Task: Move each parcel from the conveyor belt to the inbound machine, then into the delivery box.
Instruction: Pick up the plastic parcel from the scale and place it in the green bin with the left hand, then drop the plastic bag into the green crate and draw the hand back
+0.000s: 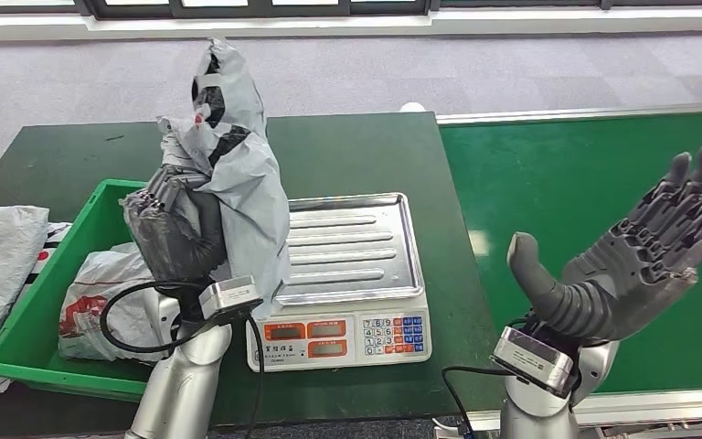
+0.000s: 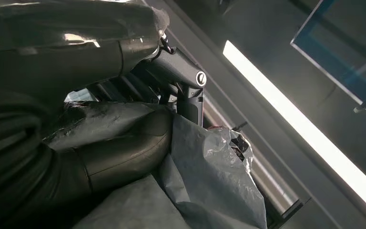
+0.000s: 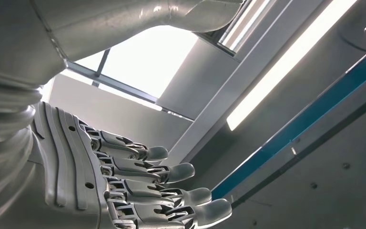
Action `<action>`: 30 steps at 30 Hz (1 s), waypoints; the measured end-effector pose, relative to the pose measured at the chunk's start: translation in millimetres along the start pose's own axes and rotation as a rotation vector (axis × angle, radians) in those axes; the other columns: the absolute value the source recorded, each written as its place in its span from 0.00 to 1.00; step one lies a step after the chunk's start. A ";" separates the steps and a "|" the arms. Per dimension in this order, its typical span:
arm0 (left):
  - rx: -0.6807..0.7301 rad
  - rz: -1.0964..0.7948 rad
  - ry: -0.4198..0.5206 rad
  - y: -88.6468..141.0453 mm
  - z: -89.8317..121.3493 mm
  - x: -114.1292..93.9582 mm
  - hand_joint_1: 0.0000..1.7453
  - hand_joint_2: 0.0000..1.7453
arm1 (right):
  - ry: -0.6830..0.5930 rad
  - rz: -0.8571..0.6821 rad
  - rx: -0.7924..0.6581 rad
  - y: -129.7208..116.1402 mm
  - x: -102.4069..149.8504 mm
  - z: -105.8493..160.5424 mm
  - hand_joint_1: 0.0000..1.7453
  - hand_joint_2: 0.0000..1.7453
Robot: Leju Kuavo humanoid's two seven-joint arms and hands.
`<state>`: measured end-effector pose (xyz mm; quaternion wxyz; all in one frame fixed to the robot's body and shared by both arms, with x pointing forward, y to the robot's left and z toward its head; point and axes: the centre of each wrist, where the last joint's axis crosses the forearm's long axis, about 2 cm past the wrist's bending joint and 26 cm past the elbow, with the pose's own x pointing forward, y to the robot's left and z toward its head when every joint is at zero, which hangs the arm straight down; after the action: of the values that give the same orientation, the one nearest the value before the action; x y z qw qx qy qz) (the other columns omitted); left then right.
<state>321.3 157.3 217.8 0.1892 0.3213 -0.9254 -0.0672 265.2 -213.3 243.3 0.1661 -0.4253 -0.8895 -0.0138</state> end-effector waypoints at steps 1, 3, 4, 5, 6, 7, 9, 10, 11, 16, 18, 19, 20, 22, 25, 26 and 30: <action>0.023 -0.005 -0.012 4.8 -4.1 1.3 1.00 1.00 | 0.002 0.001 0.001 0.0 0.0 -0.1 0.00 1.00; 0.073 -0.015 -0.040 15.5 -13.2 5.0 1.00 1.00 | 0.009 0.006 0.003 -0.2 0.1 -0.4 0.00 1.00; 0.102 -0.018 -0.053 21.5 -17.9 7.2 1.00 1.00 | 0.014 0.007 0.003 -0.3 0.2 -0.6 0.00 1.00; 0.135 -0.017 -0.064 27.6 -22.7 9.7 1.00 1.00 | 0.016 0.008 0.002 -0.5 0.3 -0.9 0.00 1.00; 0.169 -0.010 -0.069 33.3 -26.9 12.1 1.00 1.00 | 0.018 0.008 0.001 -0.7 0.4 -1.2 0.00 1.00; 0.208 0.006 -0.067 38.9 -30.8 14.4 1.00 1.00 | 0.019 0.008 0.000 -0.8 0.5 -1.4 0.00 1.00; 0.277 0.050 -0.052 47.3 -36.3 18.4 1.00 1.00 | 0.017 0.008 -0.001 -0.9 0.7 -1.6 0.00 1.00; 0.298 0.067 -0.045 49.4 -37.6 19.5 1.00 1.00 | 0.016 0.008 -0.001 -0.9 0.7 -1.7 0.00 1.00; 0.306 0.075 -0.043 50.3 -38.2 20.1 1.00 1.00 | 0.015 0.008 -0.001 -0.9 0.8 -1.7 0.00 1.00; 0.362 0.113 -0.043 58.0 -43.7 25.1 1.00 1.00 | 0.015 0.007 -0.001 -0.7 1.0 -1.7 0.00 1.00; 0.418 0.155 -0.038 66.1 -48.1 29.3 1.00 1.00 | 0.014 0.007 -0.001 -0.7 1.0 -1.8 0.00 1.00; 0.443 0.182 -0.025 68.7 -48.7 30.3 1.00 1.00 | 0.014 0.007 -0.001 -0.7 1.0 -1.8 0.00 1.00; 0.462 0.211 -0.005 70.3 -47.7 30.8 1.00 1.00 | 0.014 0.007 -0.001 -0.7 1.0 -1.8 0.00 1.00; 0.483 0.248 0.030 73.2 -42.4 31.4 1.00 1.00 | 0.013 0.008 0.000 -0.8 1.1 -1.9 0.00 1.00; 0.484 0.252 0.057 75.9 -35.5 29.2 1.00 1.00 | 0.010 0.012 0.000 -1.1 1.2 -2.2 0.00 1.00; 0.486 0.244 0.064 77.2 -34.3 27.2 1.00 1.00 | 0.009 0.012 0.001 -1.2 1.3 -2.2 0.00 1.00; 0.455 0.127 0.090 84.6 -22.8 7.7 1.00 1.00 | 0.007 0.013 0.000 -1.5 1.4 -2.3 0.00 1.00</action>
<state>276.7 218.8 261.9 0.1570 0.2995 -0.9257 0.1695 263.9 -213.6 246.1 0.1693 -0.4311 -0.8862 -0.0144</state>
